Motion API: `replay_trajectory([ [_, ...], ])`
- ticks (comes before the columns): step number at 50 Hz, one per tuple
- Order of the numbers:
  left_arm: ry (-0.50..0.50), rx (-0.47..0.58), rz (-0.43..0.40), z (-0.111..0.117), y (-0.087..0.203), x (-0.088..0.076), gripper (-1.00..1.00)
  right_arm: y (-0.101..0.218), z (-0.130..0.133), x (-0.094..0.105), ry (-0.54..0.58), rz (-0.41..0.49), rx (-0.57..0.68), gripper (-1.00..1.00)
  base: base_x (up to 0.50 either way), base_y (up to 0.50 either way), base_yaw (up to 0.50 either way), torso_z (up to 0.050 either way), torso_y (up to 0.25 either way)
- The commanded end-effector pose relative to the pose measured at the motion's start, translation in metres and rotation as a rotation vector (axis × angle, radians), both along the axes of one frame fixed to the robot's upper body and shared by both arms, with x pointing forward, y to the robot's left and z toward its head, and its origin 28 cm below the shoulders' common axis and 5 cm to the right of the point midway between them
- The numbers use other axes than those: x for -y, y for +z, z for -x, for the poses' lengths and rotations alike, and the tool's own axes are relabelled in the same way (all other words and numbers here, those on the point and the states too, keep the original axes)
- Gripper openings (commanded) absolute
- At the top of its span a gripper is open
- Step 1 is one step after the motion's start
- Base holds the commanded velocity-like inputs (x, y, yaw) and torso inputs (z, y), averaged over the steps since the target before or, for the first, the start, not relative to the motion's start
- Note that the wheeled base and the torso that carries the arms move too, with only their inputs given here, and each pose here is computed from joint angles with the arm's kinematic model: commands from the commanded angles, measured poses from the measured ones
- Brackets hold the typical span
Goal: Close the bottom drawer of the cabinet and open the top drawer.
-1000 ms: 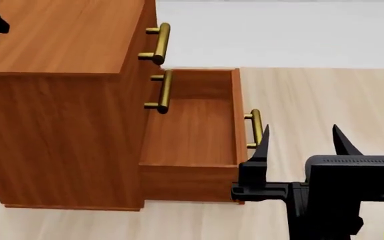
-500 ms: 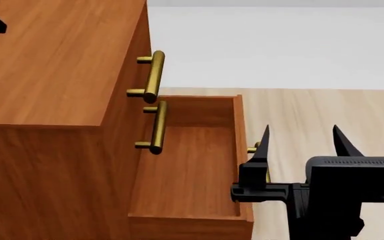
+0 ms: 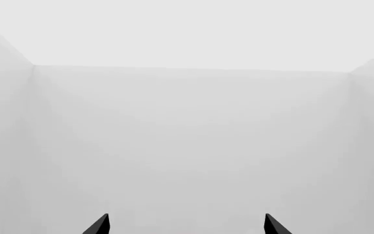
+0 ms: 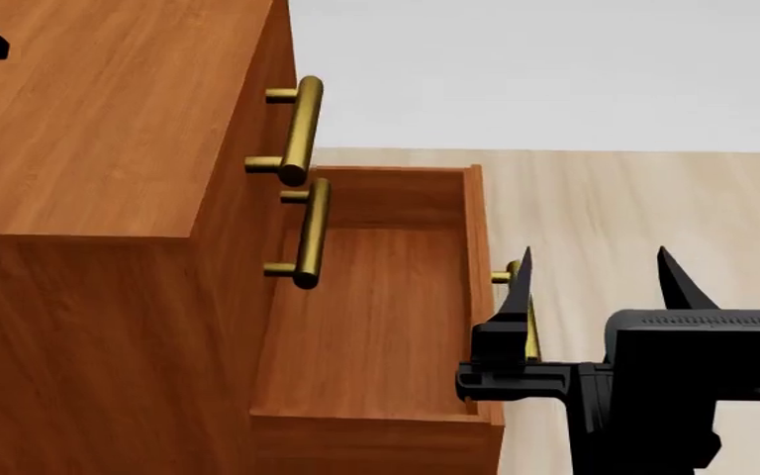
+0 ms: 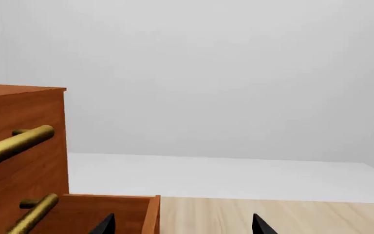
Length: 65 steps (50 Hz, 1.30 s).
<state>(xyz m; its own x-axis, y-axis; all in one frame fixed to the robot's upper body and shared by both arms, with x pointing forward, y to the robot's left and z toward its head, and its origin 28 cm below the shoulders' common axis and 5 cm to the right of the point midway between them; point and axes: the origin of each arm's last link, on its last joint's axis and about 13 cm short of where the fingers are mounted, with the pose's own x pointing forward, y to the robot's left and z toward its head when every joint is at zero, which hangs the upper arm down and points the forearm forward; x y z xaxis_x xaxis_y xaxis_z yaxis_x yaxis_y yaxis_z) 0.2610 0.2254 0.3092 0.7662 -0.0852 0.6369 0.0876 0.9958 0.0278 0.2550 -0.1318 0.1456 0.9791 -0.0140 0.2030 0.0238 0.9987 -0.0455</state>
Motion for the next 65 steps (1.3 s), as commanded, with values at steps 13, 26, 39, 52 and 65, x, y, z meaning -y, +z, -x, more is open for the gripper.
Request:
replay_trajectory([
  [13, 0.003, -0.007, 0.001, 0.0, 0.001, 0.001, 1.0, -0.001, 0.0, 0.0, 0.003, -0.001, -0.003, 1.0, 0.0, 0.0, 0.0, 0.0, -0.241],
  [26, 0.003, -0.008, 0.017, 0.0, 0.002, -0.001, 1.0, 0.0, -0.005, 0.004, -0.05, 0.018, -0.002, 1.0, 0.0, 0.0, 0.0, 0.0, -0.17],
  [39, 0.002, -0.007, 0.012, 0.001, 0.002, -0.001, 1.0, 0.0, -0.008, 0.026, -0.216, -0.017, 0.001, 1.0, 0.0, 0.0, 0.0, 0.0, 0.0],
  [52, 0.002, -0.004, 0.006, 0.002, 0.003, 0.0, 1.0, -0.018, -0.024, 0.042, -0.27, -0.056, -0.071, 1.0, 0.0, 0.0, 0.0, 0.0, 0.0],
  [65, 0.008, -0.004, 0.005, 0.001, 0.004, -0.001, 1.0, -0.03, -0.045, 0.054, -0.304, -0.04, -0.138, 1.0, 0.0, 0.0, 0.0, 0.0, 0.0],
])
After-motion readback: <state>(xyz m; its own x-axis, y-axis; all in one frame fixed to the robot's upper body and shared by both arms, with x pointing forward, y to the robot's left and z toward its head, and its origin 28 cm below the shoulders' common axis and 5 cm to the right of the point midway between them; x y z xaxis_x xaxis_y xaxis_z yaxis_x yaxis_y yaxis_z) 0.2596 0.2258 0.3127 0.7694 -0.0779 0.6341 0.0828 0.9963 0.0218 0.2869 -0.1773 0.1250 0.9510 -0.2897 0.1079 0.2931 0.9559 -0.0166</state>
